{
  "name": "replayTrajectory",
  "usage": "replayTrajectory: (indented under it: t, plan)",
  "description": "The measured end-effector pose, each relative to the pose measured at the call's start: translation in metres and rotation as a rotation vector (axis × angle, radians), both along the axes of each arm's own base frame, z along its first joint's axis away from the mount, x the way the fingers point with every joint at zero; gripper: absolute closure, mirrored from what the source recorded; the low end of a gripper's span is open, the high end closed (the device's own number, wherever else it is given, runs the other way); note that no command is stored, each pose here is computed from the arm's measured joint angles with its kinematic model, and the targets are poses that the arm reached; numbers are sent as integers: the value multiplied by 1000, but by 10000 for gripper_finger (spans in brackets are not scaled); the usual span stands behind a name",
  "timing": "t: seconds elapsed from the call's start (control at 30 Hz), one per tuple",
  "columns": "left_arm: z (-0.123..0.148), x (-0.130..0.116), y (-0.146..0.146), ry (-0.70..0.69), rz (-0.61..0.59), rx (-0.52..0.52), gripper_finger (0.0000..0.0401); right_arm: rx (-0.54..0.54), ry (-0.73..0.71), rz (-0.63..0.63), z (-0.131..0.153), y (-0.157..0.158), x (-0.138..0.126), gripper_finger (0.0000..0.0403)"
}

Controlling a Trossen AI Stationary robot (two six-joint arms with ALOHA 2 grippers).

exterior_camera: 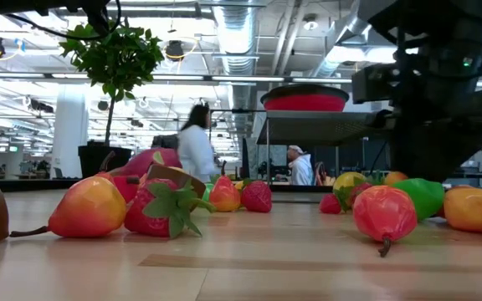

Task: Pick & Place Fruit
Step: Put the yellow pear into the red colander on the shelf

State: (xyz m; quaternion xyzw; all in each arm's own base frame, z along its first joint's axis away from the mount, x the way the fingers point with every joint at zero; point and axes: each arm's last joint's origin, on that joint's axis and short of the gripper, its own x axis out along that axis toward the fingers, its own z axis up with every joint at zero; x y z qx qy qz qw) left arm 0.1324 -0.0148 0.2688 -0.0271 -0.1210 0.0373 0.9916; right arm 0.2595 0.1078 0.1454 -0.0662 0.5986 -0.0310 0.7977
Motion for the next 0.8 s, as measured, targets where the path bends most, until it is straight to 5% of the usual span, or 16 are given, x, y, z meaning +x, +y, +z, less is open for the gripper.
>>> replayTrajectory:
  t: [0.3, 0.8]
  plan:
    - [0, 0, 0, 0, 0, 0, 398, 14, -24, -9, 16, 0, 0, 295]
    - [0, 0, 0, -1, 0, 0, 398, 78, -215, -76, 117, -23, 10, 295]
